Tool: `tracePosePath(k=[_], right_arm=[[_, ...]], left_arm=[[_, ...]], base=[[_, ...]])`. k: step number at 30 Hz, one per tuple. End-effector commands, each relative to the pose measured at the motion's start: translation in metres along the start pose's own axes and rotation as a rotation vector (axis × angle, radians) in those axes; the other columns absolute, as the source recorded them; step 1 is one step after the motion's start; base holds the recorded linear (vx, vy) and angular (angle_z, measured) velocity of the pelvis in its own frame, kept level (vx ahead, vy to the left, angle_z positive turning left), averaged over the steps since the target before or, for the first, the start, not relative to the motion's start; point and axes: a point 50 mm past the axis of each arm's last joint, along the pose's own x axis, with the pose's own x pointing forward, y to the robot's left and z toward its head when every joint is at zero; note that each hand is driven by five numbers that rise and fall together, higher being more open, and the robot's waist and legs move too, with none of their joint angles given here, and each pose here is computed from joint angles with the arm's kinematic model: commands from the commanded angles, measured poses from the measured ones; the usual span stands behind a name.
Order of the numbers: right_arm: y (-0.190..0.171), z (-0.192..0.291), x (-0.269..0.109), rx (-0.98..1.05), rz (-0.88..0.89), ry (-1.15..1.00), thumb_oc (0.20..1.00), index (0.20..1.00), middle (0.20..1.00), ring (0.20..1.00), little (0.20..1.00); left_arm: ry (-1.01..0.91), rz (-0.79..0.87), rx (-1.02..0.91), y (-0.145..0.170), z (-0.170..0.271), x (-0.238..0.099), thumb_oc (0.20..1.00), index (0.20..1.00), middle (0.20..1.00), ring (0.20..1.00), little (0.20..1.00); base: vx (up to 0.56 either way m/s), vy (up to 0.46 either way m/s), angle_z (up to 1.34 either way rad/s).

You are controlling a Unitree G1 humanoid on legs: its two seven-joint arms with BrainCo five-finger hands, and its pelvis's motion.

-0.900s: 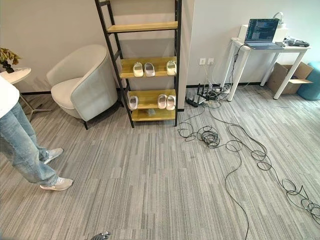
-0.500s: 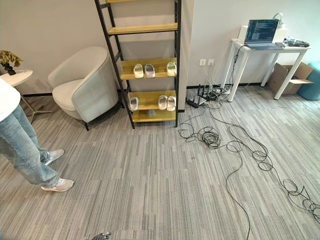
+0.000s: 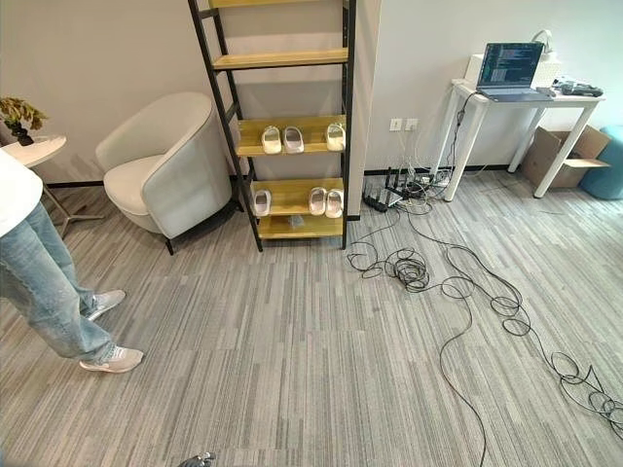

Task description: Arrange the slippers neatly on the shoe rack.

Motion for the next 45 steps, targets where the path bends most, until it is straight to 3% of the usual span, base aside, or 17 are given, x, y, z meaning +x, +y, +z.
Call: tracePosePath(k=[1,18,24,32,39,45], right_arm=[[0.007,0.02,0.003,0.016,0.01,-0.046,1.0,1.0,1.0,1.0,1.0],[0.003,0.04,0.004,0.044,0.011,-0.095,1.0,1.0,1.0,1.0,1.0],[-0.008,0.028,0.004,0.043,-0.025,-0.046,1.0,1.0,1.0,1.0,1.0],[0.003,0.03,0.004,0.047,0.0,-0.04,1.0,1.0,1.0,1.0,1.0],[0.027,0.052,0.004,0.0,0.073,-0.121,1.0,1.0,1.0,1.0,1.0],[0.02,0.063,0.004,0.167,0.056,-0.175,1.0,1.0,1.0,1.0,1.0]], left_arm=[[-0.048,-0.008,0.013,-0.002,0.025,0.005,1.0,1.0,1.0,1.0,1.0],[-0.072,0.052,-0.047,0.014,0.033,0.006,1.0,1.0,1.0,1.0,1.0],[-0.115,0.09,-0.198,0.02,0.042,0.006,1.0,1.0,1.0,1.0,1.0],[0.053,0.153,-0.374,0.033,-0.014,-0.004,1.0,1.0,1.0,1.0,1.0],[0.006,0.178,-0.244,0.049,0.001,-0.003,1.0,1.0,1.0,1.0,1.0],[-0.056,0.181,-0.207,0.055,0.022,0.0,1.0,1.0,1.0,1.0,1.0]], base=[[0.0,0.0,0.0],[0.0,-0.062,0.0],[0.09,-0.099,0.15],[0.44,0.099,-0.2],[0.34,0.16,-0.54],[0.46,0.182,0.23]])
